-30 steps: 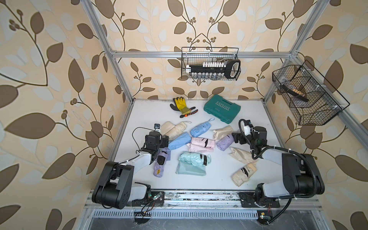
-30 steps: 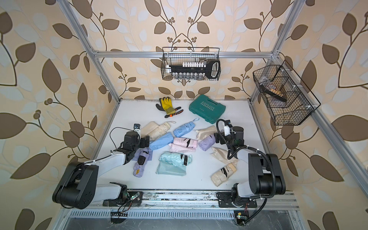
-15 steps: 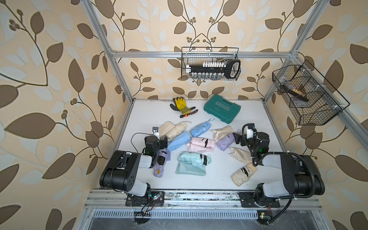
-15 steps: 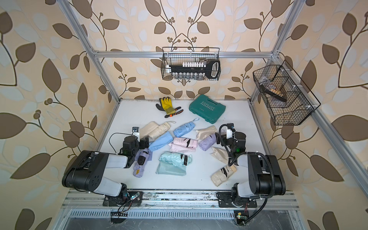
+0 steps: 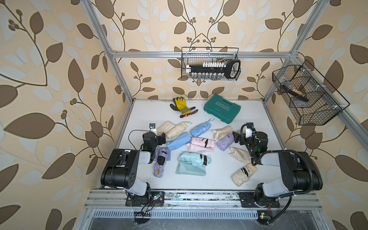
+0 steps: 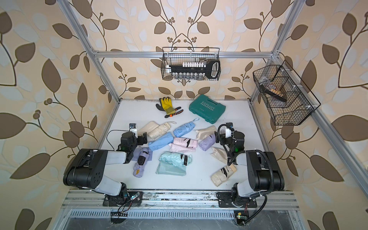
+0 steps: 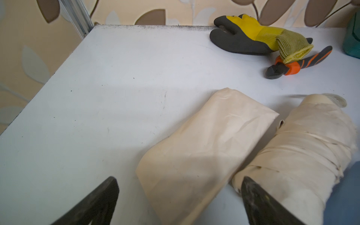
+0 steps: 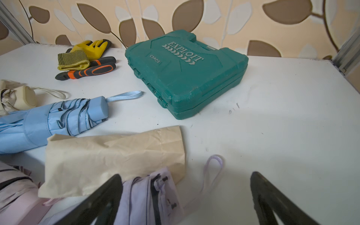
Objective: Take umbrellas out of sleeves
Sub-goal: Reset both arms
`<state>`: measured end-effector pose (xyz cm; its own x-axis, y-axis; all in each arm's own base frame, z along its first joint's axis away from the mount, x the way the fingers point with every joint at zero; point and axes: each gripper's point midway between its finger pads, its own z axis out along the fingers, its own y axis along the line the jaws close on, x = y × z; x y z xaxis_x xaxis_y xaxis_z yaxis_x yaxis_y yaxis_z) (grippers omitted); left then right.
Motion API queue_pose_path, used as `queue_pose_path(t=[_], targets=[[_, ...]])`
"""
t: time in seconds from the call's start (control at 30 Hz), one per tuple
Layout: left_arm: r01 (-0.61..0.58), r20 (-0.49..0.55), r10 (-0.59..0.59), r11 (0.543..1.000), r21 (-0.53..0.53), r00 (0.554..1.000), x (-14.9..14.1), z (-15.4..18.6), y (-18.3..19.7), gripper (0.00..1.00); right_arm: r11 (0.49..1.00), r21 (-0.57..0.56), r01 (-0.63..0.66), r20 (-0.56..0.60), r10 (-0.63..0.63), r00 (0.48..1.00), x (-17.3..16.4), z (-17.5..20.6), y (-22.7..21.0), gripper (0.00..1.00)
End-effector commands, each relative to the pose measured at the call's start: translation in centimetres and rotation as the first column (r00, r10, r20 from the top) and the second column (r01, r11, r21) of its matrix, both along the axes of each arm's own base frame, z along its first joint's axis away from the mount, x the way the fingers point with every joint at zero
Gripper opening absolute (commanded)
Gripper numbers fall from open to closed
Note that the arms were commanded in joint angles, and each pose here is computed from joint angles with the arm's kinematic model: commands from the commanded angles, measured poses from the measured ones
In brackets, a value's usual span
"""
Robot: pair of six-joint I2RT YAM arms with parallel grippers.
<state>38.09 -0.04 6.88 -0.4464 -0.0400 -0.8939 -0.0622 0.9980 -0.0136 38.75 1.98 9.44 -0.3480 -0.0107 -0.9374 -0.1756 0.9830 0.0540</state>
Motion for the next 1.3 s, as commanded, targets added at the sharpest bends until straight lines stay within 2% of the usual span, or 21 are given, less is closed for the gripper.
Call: queue_pose_path(t=[0.0,1.27], targets=[[0.007,0.013,-0.006,1.000,-0.020,1.000,0.54,0.64,-0.16,0.99,1.000,-0.008,0.023,-0.026,-0.023,0.999,0.22,-0.47,-0.34,0.99],[0.005,0.011,-0.005,1.000,-0.024,1.000,0.45,0.70,-0.11,0.99,1.000,-0.010,0.024,-0.016,-0.024,1.000,0.00,-0.28,-0.35,0.99]])
